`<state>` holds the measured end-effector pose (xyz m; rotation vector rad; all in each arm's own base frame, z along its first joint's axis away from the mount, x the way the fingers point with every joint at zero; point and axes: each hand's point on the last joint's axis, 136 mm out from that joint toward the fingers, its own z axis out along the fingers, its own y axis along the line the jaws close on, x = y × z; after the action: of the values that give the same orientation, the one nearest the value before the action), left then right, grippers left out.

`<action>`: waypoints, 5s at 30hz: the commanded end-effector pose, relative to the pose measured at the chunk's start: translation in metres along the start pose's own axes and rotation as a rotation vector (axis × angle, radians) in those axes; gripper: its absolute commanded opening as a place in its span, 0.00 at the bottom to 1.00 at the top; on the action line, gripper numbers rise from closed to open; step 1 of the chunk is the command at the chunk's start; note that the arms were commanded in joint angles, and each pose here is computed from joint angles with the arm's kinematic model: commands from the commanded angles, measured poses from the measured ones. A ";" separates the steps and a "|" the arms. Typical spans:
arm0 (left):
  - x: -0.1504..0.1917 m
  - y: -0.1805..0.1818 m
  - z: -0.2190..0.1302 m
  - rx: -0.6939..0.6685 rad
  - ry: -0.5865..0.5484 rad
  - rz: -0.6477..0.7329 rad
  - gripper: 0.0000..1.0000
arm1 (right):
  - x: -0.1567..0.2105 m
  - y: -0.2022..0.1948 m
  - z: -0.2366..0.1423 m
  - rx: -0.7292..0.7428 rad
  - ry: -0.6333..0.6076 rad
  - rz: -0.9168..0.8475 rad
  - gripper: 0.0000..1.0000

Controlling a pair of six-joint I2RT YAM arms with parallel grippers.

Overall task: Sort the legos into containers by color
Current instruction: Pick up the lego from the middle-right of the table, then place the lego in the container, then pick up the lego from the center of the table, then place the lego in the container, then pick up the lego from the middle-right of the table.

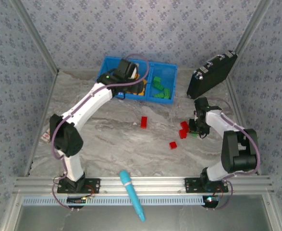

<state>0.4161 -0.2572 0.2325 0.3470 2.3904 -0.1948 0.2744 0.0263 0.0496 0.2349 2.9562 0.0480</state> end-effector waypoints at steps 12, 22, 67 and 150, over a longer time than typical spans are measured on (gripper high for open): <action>0.131 0.059 -0.019 -0.100 0.123 -0.053 0.71 | -0.134 0.075 -0.185 -0.124 -0.541 -0.141 0.18; 0.186 0.024 -0.003 -0.050 0.222 -0.085 0.72 | -0.249 0.183 -0.157 -0.268 -0.690 -0.330 0.17; 0.184 -0.091 0.120 0.017 0.406 -0.055 0.61 | -0.235 0.130 -0.182 -0.203 -0.678 -0.369 0.62; -0.110 0.146 0.007 -0.134 -0.347 -0.250 0.61 | 0.002 0.064 -0.009 -0.045 -0.140 -0.076 0.69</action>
<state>0.5602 -0.1445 0.2286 -0.0329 2.2254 -0.1429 0.2748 0.0918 0.0621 0.1441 2.8077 0.1207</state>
